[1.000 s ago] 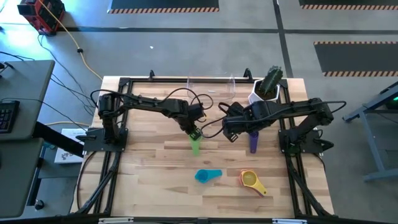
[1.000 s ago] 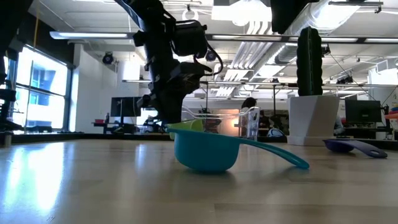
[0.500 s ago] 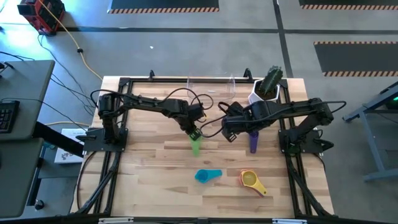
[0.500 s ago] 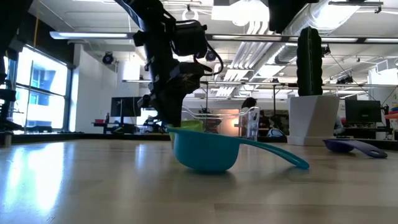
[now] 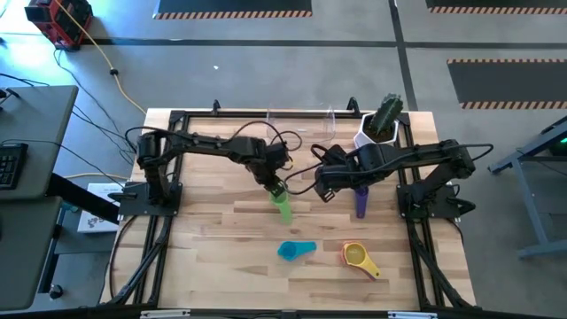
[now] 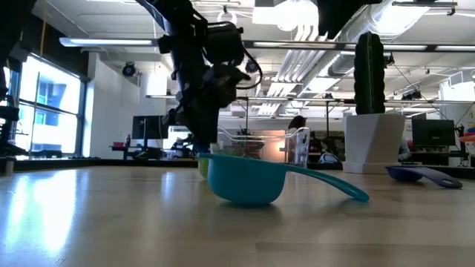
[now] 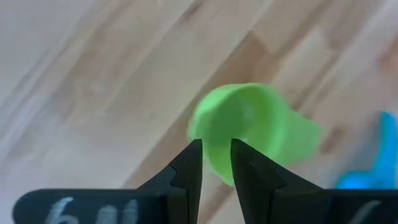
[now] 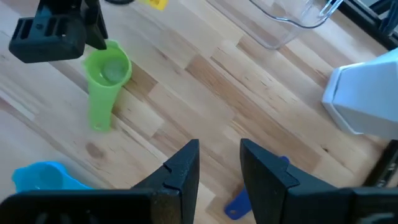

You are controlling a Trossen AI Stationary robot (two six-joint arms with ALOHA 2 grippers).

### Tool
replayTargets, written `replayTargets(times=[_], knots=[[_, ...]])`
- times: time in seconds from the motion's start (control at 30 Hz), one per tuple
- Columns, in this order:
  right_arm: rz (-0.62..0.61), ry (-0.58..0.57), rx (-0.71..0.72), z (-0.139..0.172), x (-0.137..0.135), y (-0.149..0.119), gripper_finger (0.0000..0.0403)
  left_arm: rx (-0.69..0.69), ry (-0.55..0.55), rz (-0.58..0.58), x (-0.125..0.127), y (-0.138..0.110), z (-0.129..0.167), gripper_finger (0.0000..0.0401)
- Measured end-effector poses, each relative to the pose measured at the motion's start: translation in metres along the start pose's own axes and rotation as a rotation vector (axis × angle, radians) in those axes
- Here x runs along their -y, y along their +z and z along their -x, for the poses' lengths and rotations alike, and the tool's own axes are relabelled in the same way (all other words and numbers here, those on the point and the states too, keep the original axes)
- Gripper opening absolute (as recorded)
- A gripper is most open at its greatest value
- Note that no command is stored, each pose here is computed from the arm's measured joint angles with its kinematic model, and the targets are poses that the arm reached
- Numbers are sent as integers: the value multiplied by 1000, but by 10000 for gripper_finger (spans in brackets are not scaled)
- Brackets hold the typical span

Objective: Nest measuring cups in basket
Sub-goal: Stack the green measuring cup on top of the yellow measuring cup

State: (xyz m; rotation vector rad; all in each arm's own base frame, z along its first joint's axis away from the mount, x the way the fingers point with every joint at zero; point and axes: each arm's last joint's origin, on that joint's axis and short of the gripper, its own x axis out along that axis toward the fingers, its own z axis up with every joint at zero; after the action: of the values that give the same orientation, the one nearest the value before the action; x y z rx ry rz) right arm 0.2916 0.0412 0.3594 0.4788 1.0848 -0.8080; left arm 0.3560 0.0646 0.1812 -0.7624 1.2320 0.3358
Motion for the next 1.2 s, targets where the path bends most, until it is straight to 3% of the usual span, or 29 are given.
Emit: replayTargets(times=[0.2, 0.5, 0.77, 0.97, 1.2], knots=[[-48, 61, 32, 0, -6, 4, 108, -4, -50, -3, -4, -1, 22, 76], [-100, 155, 149, 0, -14, 18, 111, -23, 11, -100, -16, -18, 69, 76], [-81, 220, 227, -6, -16, 41, 153, -29, 32, -168, -29, -38, 113, 76], [12, 227, 271, -27, -30, 56, 165, 104, 112, -191, -39, -55, 153, 76], [73, 216, 185, -65, -48, 60, 165, 250, 183, -178, -45, -80, 192, 76]])
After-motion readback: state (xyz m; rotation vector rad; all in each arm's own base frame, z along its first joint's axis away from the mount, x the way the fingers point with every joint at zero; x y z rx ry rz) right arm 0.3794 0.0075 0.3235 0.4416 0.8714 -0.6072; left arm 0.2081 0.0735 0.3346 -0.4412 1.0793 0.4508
